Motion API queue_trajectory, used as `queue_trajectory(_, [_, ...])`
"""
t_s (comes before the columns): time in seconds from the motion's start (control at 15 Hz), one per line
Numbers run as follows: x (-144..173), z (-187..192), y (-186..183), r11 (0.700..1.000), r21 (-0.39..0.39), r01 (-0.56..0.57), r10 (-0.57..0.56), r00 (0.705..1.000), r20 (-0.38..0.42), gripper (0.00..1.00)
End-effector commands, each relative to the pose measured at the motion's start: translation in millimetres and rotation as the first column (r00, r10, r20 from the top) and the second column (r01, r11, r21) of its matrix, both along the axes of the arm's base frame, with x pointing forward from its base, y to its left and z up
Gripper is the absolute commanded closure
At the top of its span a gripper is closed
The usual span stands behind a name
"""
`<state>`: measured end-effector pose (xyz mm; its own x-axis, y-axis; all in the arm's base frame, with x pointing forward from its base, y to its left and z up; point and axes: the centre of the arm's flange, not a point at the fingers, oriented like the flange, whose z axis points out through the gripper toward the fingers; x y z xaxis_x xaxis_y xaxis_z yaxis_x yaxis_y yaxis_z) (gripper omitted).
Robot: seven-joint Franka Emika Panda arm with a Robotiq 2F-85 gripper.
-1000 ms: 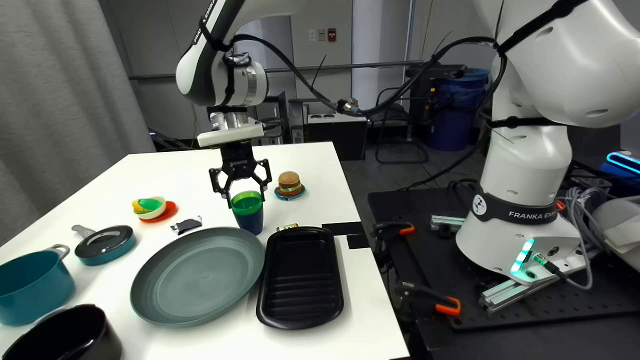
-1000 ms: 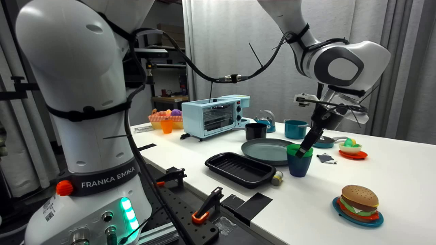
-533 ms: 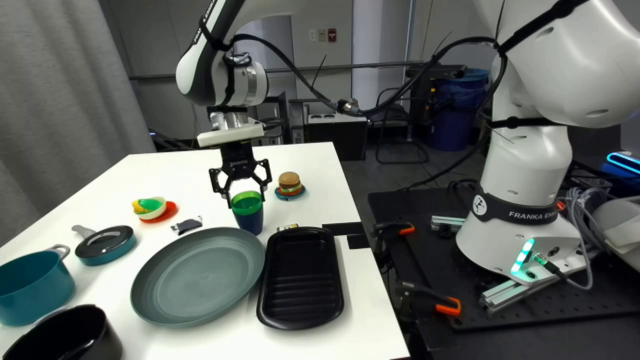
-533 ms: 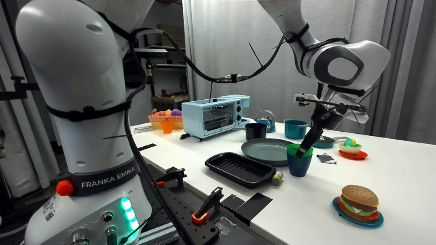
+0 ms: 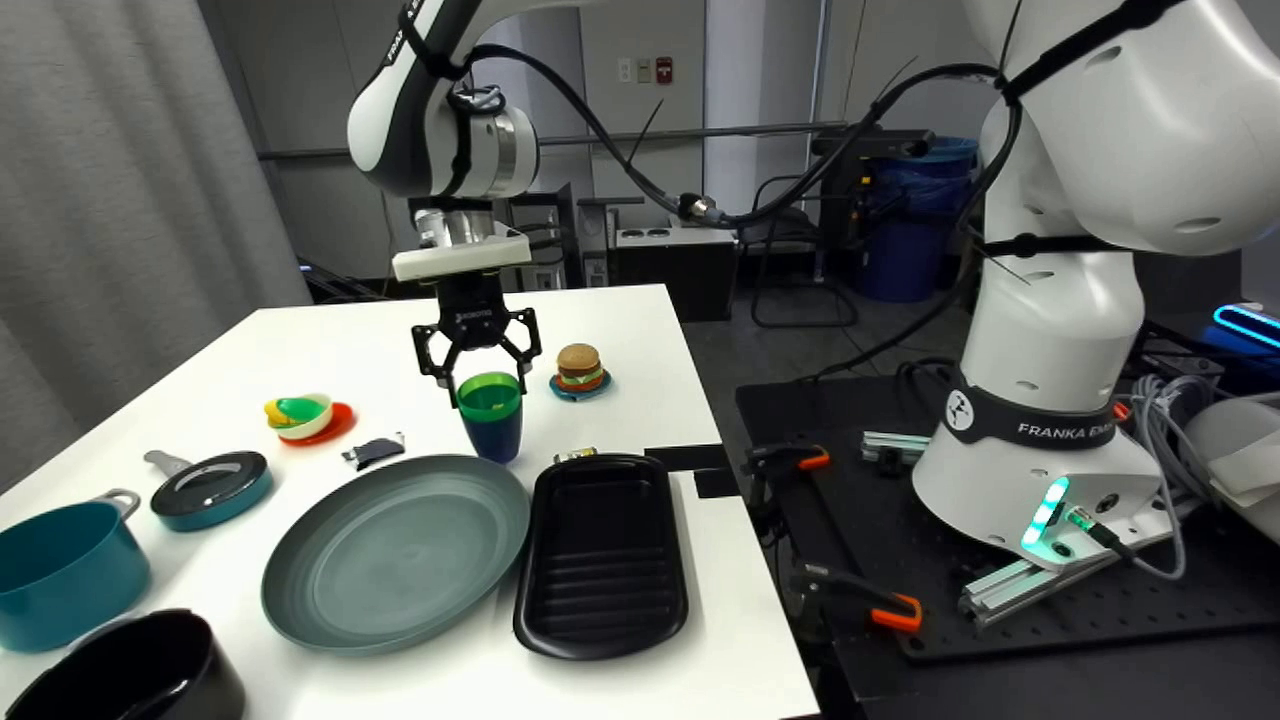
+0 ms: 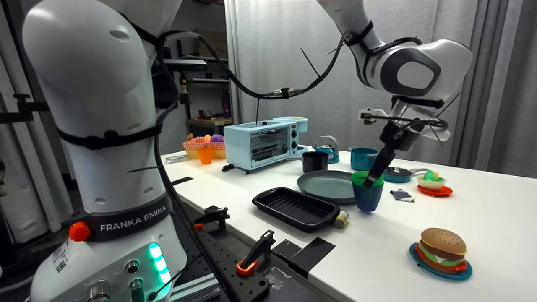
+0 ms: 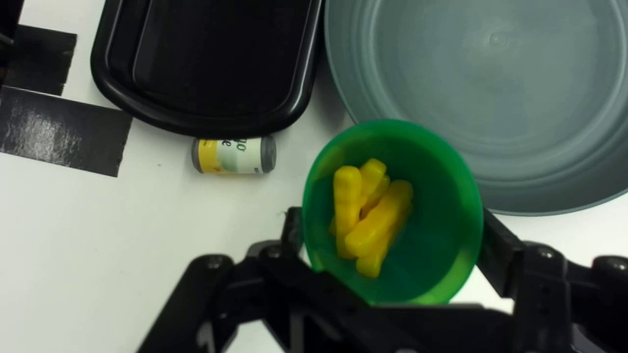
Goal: Pour the chips from the blue cup onto the gray plate
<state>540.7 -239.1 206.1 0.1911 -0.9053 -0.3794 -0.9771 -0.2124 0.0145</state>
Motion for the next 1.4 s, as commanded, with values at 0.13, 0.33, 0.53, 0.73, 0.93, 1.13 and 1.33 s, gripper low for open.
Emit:
queue_trajectory(0.13, [-23.0, 23.4, 27.5, 0.996, -0.068, -0.059, 0.064, 0.996, 0.062, 0.43])
queue_trajectory(0.33, [-28.6, 28.3, 44.8, 0.990, -0.109, -0.090, 0.100, 0.991, 0.092, 0.43])
queue_trajectory(0.53, [-28.2, 31.9, 65.1, 0.982, -0.151, -0.117, 0.134, 0.985, 0.110, 0.43])
queue_trajectory(0.73, [-22.7, 38.2, 85.1, 0.977, -0.165, -0.134, 0.156, 0.980, 0.127, 0.43])
queue_trajectory(0.93, [-15.4, 52.4, 99.3, 0.975, -0.174, -0.138, 0.165, 0.974, 0.157, 0.43])
queue_trajectory(1.13, [-10.6, 67.5, 107.7, 0.973, -0.183, -0.139, 0.174, 0.966, 0.192, 0.43])
queue_trajectory(1.33, [-5.4, 73.5, 114.7, 0.971, -0.191, -0.143, 0.182, 0.961, 0.207, 0.43])
